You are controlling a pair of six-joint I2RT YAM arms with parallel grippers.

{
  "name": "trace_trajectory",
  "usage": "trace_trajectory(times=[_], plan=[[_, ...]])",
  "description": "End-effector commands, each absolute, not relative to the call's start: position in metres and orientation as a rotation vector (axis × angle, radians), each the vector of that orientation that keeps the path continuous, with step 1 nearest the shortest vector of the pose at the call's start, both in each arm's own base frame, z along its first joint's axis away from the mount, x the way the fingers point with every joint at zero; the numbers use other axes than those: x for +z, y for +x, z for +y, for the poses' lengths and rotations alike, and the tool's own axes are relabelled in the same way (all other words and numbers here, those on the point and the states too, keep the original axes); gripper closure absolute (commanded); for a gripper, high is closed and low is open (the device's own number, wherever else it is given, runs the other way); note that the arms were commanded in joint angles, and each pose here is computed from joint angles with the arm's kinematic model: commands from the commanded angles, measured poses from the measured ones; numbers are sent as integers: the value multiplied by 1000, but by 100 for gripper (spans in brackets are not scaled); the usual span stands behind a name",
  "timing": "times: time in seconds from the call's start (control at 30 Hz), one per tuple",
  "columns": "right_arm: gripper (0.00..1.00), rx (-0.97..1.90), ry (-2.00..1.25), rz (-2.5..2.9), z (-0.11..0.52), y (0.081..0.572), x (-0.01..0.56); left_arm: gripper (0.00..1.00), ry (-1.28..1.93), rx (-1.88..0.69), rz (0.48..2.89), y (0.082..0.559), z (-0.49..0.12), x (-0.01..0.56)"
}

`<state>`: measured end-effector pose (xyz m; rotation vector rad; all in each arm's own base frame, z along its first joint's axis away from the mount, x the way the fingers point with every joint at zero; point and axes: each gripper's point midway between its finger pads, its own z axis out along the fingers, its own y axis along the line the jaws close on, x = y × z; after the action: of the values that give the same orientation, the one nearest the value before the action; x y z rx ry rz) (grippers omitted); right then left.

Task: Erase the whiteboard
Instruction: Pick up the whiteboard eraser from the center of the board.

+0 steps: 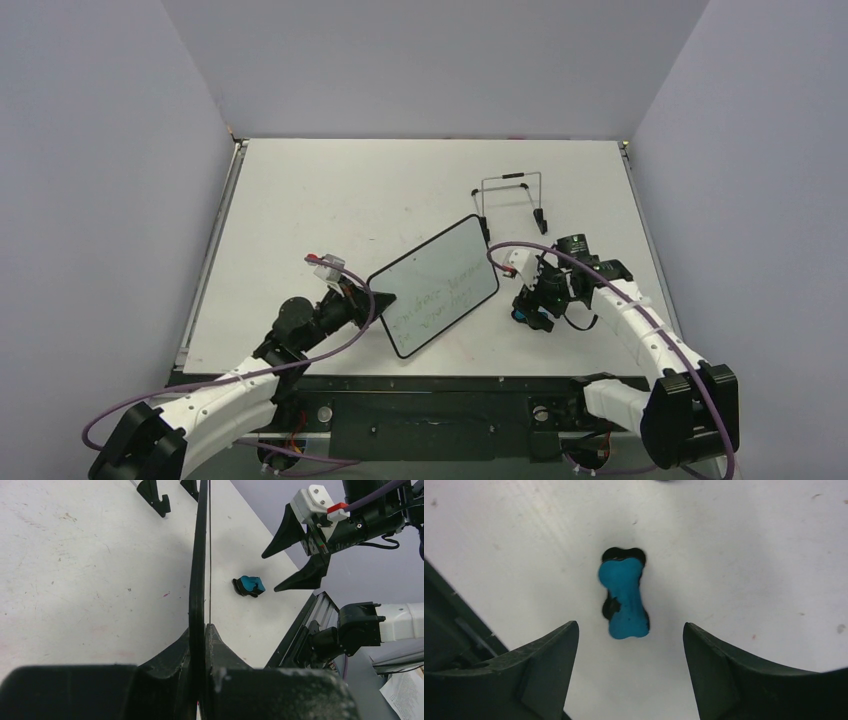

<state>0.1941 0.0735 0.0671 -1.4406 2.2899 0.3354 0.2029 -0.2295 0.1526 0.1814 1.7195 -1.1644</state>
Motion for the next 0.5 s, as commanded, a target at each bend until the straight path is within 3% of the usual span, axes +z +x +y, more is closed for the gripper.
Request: trace_trajectory(times=[0.0,0.27,0.47], plan=[[30,172,-1310,2254,75,243,70,100,143,-1208,1590,206,-229,188],[44,197,-1389,2330,79,233,49,100,142,-1212,1584,204,-228,187],[45,236,-1494,2369,77,217,37,100,146,-1211,1585,203,-228,187]])
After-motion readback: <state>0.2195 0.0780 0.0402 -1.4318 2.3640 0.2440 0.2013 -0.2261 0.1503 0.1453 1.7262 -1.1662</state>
